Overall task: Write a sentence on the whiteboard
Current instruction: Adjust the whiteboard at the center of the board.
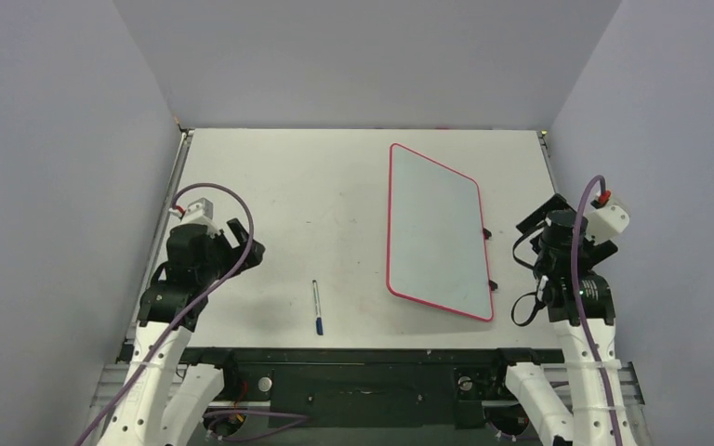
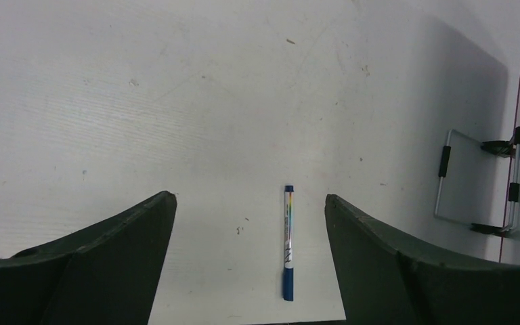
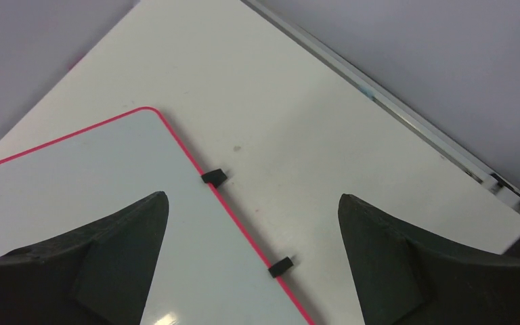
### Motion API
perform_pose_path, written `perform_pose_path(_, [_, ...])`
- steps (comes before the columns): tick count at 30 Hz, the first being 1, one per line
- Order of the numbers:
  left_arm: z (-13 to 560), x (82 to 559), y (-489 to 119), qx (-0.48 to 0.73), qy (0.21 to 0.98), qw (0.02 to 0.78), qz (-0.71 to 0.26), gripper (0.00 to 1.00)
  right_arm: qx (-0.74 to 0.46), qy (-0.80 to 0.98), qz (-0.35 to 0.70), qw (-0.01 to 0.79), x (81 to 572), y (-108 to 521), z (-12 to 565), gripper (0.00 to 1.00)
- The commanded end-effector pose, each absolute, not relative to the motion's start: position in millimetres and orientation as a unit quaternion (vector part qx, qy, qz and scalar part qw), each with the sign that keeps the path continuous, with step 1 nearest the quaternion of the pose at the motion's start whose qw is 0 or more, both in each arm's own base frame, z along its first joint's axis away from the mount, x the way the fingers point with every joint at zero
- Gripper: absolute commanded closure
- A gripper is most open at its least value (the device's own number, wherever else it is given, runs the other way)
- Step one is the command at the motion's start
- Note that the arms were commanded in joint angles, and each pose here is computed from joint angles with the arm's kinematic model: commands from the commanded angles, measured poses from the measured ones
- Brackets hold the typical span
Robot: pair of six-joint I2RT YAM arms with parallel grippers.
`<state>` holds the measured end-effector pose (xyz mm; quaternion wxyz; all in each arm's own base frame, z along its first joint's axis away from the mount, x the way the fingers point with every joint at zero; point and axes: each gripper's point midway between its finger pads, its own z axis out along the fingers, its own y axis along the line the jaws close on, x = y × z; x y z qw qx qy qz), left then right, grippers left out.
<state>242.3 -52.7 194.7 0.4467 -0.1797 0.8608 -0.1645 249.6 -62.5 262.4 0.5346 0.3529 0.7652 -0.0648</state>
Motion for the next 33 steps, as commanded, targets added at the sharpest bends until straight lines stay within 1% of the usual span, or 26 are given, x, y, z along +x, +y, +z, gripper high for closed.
perform_pose_path(1, [195.7, 230.6, -59.2, -0.165, 0.862, 0.449, -0.166, 0.26, 0.4, 0.766, -0.151, 0.481, 214.0, -88.0, 223.3, 0.11])
perform_pose_path(2, [194.3, 229.8, -60.5, -0.162, 0.863, 0.448, -0.167, 0.28, 0.399, 0.772, -0.156, 0.47, 212.4, -88.0, 215.0, 0.15])
perform_pose_path(3, [193.5, 228.7, -63.7, -0.155, 0.865, 0.446, -0.17, 0.3, 0.399, 0.779, -0.164, 0.454, 210.8, -88.3, 206.7, 0.17])
perform_pose_path(5, [191.5, 225.7, -70.7, -0.139, 0.87, 0.44, -0.175, 0.31, 0.396, 0.795, -0.183, 0.422, 206.7, -89.2, 188.3, 0.2])
perform_pose_path(9, [196.3, 219.6, -80.9, -0.109, 0.874, 0.438, -0.182, 0.33, 0.394, 0.814, -0.194, 0.38, 205.6, -86.8, 164.3, 0.23])
perform_pose_path(13, [193.8, 218.2, -71.3, -0.111, 0.878, 0.44, -0.153, 0.33, 0.406, 0.827, -0.164, 0.352, 211.4, -74.1, 144.5, 0.24])
perform_pose_path(16, [193.0, 219.5, -74.3, -0.104, 0.876, 0.443, -0.161, 0.33, 0.411, 0.835, -0.16, 0.328, 217.1, -69.5, 120.7, 0.25])
perform_pose_path(18, [193.9, 221.0, -74.4, -0.103, 0.873, 0.448, -0.162, 0.33, 0.411, 0.84, -0.164, 0.314, 219.7, -68.5, 104.6, 0.27])
perform_pose_path(19, [193.9, 220.9, -74.5, -0.102, 0.873, 0.449, -0.162, 0.33, 0.415, 0.841, -0.166, 0.305, 218.0, -70.1, 95.8, 0.3])
perform_pose_path(20, [194.0, 221.2, -74.4, -0.102, 0.872, 0.451, -0.162, 0.33, 0.418, 0.844, -0.157, 0.296, 220.9, -67.6, 85.6, 0.35])
perform_pose_path(24, [194.6, 220.9, -75.6, -0.098, 0.869, 0.455, -0.167, 0.33, 0.427, 0.849, -0.143, 0.275, 227.3, -64.6, 63.7, 0.46])
perform_pose_path(31, [196.1, 219.8, -76.1, -0.095, 0.867, 0.459, -0.17, 0.33, 0.425, 0.858, -0.129, 0.258, 237.2, -60.4, 39.6, 0.58])
perform_pose_path(33, [196.2, 219.8, -76.0, -0.096, 0.866, 0.46, -0.17, 0.33, 0.423, 0.865, -0.113, 0.245, 238.0, -53.7, 30.5, 0.64])
